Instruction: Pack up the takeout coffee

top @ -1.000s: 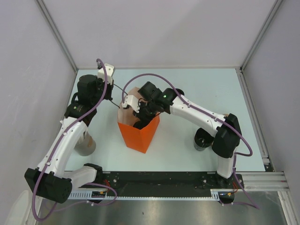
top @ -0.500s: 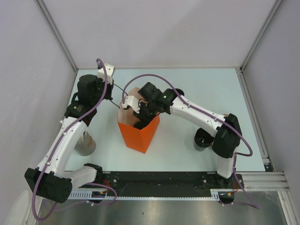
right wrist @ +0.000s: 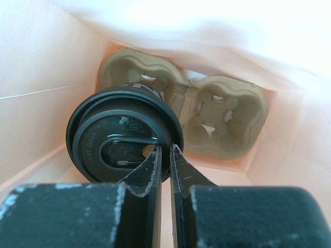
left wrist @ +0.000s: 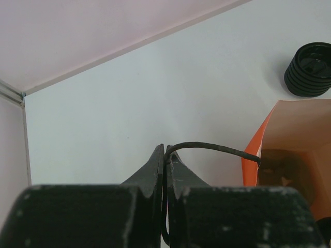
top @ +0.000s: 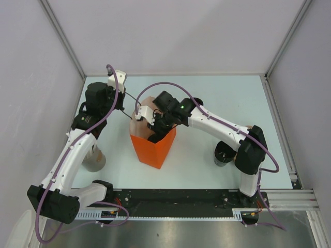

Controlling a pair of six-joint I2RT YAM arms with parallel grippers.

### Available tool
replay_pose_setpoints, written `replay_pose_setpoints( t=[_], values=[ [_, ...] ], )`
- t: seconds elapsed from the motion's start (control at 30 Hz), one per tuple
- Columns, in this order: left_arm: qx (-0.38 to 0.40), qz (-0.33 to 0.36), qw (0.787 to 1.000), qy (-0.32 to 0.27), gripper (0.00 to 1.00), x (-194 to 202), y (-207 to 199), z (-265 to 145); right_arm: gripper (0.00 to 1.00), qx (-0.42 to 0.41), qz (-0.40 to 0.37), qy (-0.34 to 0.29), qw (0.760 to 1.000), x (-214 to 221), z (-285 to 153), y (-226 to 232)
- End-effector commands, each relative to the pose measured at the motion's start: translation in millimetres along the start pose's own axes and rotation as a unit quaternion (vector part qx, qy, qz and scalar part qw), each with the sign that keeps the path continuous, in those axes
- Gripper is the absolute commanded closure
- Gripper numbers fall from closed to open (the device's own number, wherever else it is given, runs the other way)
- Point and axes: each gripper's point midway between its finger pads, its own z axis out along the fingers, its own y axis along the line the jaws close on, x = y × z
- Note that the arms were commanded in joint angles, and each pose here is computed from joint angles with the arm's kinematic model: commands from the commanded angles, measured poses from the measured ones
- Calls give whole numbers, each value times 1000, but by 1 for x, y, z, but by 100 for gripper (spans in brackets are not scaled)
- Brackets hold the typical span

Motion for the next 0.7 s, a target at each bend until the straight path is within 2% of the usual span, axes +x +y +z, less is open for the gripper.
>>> replay_pose_setpoints(
  t=[0.0, 0.67],
  values=[
    [-15, -9, 1000, -14, 97, -5, 6, 1, 100, 5, -12, -30, 999, -15, -15, 2],
    [-12, -9, 1000, -14, 98, -5, 5, 1, 100, -15, -5, -3, 1000, 0, 9, 7]
  ],
)
